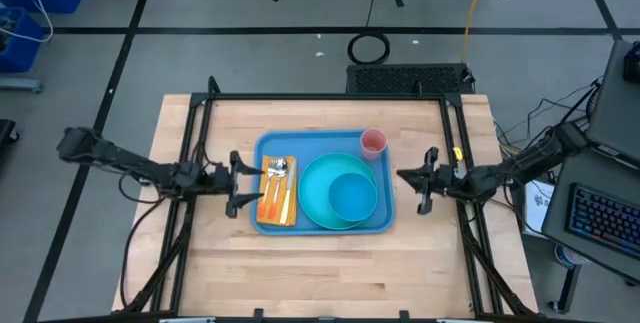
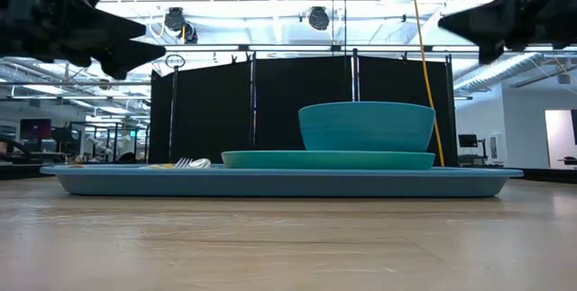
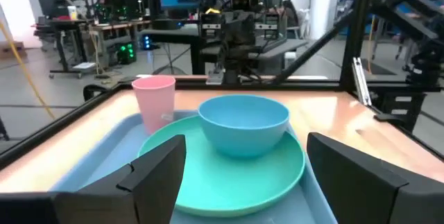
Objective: Set up tray
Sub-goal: Return to Home Position
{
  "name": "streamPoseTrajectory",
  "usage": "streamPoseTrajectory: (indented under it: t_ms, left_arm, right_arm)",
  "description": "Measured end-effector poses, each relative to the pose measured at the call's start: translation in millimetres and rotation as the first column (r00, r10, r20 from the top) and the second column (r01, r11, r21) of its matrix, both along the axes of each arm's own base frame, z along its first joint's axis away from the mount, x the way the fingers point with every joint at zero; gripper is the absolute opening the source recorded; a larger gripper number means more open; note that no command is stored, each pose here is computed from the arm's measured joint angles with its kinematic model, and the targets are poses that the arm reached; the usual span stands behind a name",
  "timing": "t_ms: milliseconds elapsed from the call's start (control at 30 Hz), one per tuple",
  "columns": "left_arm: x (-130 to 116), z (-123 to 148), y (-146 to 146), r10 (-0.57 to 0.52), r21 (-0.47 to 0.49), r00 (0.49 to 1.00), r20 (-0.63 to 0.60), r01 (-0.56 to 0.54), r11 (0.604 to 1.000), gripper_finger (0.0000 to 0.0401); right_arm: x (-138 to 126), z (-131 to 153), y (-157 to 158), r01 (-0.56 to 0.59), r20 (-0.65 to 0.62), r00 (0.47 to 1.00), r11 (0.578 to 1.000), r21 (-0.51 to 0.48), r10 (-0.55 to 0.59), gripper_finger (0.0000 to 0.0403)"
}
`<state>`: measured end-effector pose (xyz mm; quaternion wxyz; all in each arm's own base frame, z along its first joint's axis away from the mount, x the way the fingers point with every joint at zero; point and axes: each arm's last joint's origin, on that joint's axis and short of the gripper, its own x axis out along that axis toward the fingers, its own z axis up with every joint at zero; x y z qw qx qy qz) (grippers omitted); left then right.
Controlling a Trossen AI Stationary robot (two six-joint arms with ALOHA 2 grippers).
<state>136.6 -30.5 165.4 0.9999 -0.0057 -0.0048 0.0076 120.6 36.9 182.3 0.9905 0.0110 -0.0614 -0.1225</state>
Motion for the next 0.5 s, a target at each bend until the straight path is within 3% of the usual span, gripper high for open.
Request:
streamPoseTrajectory:
  t_ms: [200,500]
  left_arm:
    - [1,5,18,0.066,-0.027,0.997,0.045,-0.064,0.998,0.0306]
    - [-14,14,23,0.05,-0.012,0.994,0.099,-0.049,0.999,0.0308]
  right_arm:
    - [-4,10,-7,0.022,0.071,0.997,0.999,-0.034,-0.019,0.0004]
    - [-16,3,-12,0.011,-0.058,0.998,0.998,-0.056,-0.014,0.0004]
